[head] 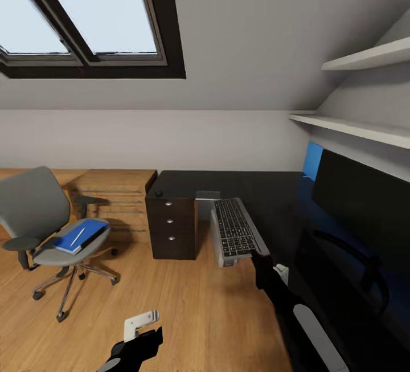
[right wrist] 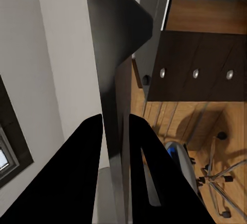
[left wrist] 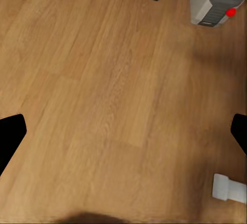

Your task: In the bedroom, organize the workspace by keeping the computer under the desk, ensuring the monitor is on the desk, placing the keyboard on the desk next to the monitor, placing the mouse on the desk next to the keyboard, moving the folder from the swivel chair onto the desk next to the mouse, stacking the notebook on top of the folder with the pen on top of the notebook, and positioning the swivel chair next to the desk.

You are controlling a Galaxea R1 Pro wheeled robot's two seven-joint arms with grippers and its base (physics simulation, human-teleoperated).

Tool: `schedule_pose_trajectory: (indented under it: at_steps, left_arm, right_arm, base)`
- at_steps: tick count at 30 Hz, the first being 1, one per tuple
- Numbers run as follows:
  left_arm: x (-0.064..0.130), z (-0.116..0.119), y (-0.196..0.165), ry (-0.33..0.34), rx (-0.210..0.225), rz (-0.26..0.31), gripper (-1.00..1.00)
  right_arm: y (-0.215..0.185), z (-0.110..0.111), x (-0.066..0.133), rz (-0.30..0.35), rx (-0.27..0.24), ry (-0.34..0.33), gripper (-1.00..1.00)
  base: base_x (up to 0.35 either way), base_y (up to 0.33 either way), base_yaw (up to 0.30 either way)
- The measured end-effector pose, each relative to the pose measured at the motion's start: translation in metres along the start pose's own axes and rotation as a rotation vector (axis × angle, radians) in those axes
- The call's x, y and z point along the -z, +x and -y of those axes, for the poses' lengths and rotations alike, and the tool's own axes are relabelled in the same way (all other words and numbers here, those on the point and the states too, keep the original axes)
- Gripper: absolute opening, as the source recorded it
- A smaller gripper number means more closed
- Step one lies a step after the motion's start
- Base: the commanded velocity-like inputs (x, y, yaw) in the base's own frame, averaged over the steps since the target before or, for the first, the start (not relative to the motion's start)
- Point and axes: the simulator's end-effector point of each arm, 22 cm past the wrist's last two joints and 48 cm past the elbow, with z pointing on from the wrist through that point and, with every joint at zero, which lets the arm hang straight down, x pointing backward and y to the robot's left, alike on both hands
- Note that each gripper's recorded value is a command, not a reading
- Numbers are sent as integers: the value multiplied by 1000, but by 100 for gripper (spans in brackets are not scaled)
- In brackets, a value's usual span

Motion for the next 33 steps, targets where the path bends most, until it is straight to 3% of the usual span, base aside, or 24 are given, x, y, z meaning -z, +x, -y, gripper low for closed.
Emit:
schedule_pose_trajectory:
  at_steps: [13, 21, 29, 31, 33]
  left_arm:
    - [13, 1, -9, -2, 0, -1, 100]
    - [20, 0, -13, -3, 3, -3, 100]
    - [20, -2, -14, -5, 8, -1, 100]
    - [19, -2, -14, -3, 9, -1, 100]
    - [19, -2, -14, -4, 7, -1, 100]
  right_arm:
    - [-7, 10, 5, 16, -12, 53, -100]
    - [-28, 11, 10, 60, -30, 69, -100]
    - [-29, 14, 11, 64, -32, 76, -100]
    - [-37, 20, 12, 86, -38, 89, -100]
    - [-38, 41, 14, 89, -45, 132, -100]
  base:
    - [-284, -241, 0]
    - [-276, -236, 0]
    - [-45, -76, 0]
    - [0, -280, 0]
    - [0, -245, 0]
